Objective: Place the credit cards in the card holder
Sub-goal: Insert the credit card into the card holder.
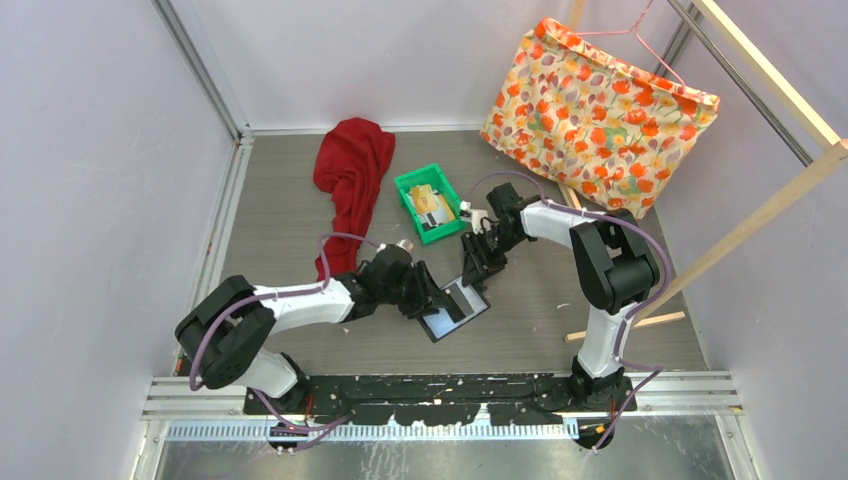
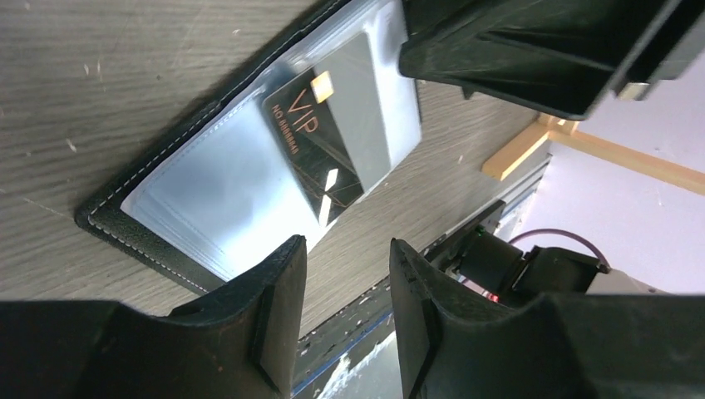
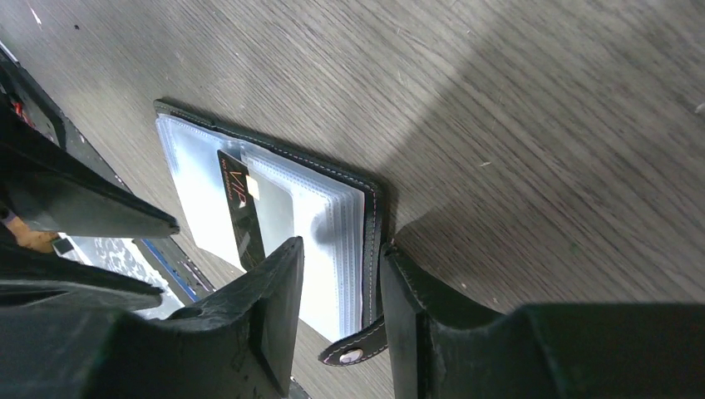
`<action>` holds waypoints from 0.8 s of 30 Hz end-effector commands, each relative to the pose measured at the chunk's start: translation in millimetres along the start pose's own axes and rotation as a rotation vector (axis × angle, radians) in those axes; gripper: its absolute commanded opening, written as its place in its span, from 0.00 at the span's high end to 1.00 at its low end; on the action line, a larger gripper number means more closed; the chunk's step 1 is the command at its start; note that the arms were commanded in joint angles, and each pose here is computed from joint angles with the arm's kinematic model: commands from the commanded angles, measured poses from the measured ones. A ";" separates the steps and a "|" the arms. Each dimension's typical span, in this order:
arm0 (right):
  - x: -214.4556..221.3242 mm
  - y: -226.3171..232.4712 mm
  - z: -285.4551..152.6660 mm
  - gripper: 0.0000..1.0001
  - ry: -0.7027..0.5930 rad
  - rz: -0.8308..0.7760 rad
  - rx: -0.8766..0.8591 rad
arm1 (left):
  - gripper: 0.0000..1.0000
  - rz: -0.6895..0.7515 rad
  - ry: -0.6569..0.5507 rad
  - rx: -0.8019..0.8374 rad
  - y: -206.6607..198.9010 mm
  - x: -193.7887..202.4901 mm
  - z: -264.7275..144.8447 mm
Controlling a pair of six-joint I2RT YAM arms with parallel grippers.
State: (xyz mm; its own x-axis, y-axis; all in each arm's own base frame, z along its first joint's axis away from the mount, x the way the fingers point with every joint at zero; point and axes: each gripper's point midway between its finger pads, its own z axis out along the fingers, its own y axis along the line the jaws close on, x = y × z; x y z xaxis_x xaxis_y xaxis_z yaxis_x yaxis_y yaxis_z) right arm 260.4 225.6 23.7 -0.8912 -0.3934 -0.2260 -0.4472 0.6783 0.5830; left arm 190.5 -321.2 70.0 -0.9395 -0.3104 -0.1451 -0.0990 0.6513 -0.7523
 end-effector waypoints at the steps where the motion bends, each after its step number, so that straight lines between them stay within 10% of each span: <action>1: -5.2 -3.8 -2.9 0.56 -0.009 -0.039 0.028 | 0.58 -0.059 -0.067 -0.036 3.5 -5.4 9.0; 24: -3.9 -1.5 0.3 0.58 0.013 -0.037 0.001 | 0.72 -0.090 -0.032 -0.019 -1.9 -6.8 46.6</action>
State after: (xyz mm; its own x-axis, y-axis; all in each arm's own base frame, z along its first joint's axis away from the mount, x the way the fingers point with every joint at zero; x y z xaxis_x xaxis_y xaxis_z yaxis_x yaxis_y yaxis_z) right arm 260.2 224.8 23.0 -0.8829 -0.4110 -0.2272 -0.4617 0.6710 0.5801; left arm 200.4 -339.0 32.6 -0.9199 -0.3848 -0.0753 -0.2167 0.6590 -0.7203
